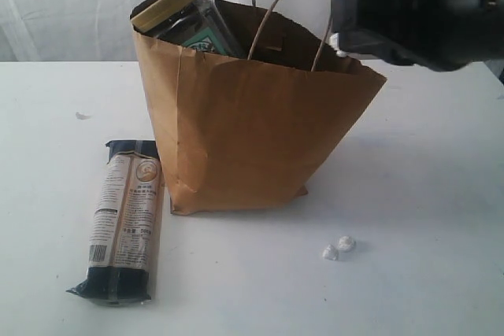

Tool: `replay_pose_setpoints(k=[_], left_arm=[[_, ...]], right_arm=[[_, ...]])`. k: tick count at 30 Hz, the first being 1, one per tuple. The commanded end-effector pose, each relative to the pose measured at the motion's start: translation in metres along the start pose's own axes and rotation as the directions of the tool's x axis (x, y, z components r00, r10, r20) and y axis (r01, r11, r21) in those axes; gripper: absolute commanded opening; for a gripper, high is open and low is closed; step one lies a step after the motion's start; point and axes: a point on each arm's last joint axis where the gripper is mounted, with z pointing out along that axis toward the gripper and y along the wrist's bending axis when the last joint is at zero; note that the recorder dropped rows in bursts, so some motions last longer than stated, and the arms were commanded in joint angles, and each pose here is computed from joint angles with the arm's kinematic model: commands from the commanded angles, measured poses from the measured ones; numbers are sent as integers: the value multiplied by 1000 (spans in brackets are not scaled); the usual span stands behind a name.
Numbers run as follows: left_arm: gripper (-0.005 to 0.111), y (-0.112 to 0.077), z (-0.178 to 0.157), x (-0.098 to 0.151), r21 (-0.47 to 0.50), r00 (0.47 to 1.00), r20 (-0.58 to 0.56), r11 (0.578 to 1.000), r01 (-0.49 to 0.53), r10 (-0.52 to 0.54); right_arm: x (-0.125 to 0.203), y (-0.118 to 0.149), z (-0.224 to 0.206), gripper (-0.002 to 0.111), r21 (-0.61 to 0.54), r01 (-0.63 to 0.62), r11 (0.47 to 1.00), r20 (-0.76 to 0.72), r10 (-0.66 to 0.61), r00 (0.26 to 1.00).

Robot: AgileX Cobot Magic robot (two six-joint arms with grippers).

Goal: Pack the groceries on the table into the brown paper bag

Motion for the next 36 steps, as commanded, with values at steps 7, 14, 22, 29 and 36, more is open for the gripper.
replay_pose_setpoints(k=[7, 14, 22, 29, 36], left_arm=[[0, -1, 0, 1, 8, 1000, -5, 1000, -8, 8], [0, -1, 0, 1, 8, 1000, -5, 1000, -8, 8], [0, -1, 0, 1, 10, 1000, -5, 1000, -8, 8], [0, -1, 0, 1, 10, 1000, -5, 1000, -8, 8], [0, -1, 0, 1, 10, 1000, -5, 1000, -8, 8]], right_arm=[[-35, -2, 71, 0, 30, 28, 999, -54, -27, 998], [-45, -4, 89, 2, 30, 24, 999, 83, -27, 996], [-39, -5, 91, 23, 38, 34, 999, 23, -35, 999], [-34, -3, 80, 23, 36, 33, 999, -49, -32, 998], [-27, 5, 26, 11, 10, 116, 993, -178, -113, 978]])
